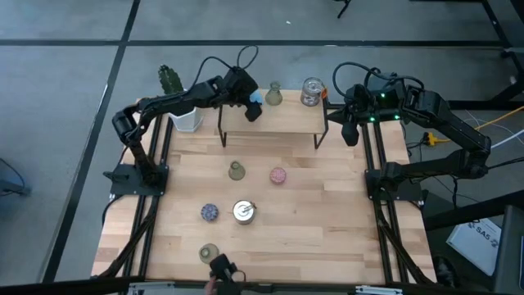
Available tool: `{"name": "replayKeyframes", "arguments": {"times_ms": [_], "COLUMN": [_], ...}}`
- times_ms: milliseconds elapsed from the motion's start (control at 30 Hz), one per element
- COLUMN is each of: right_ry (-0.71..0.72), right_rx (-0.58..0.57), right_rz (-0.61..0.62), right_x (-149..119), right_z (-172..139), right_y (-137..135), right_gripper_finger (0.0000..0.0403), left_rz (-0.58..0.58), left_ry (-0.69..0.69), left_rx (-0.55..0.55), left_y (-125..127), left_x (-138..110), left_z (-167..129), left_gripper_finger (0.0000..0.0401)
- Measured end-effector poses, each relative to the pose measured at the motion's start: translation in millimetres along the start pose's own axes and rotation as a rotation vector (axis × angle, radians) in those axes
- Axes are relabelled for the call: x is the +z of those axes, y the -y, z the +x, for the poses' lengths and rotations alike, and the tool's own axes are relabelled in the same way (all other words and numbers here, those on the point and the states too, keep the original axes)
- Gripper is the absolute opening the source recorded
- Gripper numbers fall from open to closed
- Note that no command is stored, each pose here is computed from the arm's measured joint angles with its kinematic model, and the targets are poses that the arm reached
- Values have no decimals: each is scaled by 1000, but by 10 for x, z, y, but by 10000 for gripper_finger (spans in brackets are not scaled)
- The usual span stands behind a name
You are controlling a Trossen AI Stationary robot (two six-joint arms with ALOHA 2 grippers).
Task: Pick & Place candle stick holders
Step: Put the blue scented candle on the shelf
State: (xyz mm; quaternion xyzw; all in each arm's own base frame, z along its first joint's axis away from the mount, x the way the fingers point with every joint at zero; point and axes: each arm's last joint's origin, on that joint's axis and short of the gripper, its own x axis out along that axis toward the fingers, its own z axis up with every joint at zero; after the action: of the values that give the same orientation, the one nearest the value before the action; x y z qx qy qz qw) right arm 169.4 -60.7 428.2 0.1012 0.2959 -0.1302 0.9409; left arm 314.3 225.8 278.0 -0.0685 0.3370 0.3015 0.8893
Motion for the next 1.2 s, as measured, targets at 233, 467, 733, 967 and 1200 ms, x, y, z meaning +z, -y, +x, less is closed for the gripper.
{"name": "replayKeyframes", "arguments": {"times_ms": [233,467,733,967,1200], "right_ry": [1,2,9,9,8], "right_rx": [0,0,0,0,0], "right_rz": [0,0,-1,-1,-1], "right_x": [1,2,8,8,8], "right_z": [0,0,0,0,0], "right_y": [0,0,-1,-1,-1], "right_gripper_finger": [1,1,1,1,1], "left_rz": [-73,-156,-183,-170,-155], "left_ry": [-11,-52,-60,-65,-76], "left_rx": [128,177,220,238,231], "left_y": [-233,-364,-413,-416,-415], "left_x": [-21,-73,-86,-89,-98], "left_z": [5,-9,-15,-16,-17], "left_gripper_finger": [293,293,292,292,292]}}
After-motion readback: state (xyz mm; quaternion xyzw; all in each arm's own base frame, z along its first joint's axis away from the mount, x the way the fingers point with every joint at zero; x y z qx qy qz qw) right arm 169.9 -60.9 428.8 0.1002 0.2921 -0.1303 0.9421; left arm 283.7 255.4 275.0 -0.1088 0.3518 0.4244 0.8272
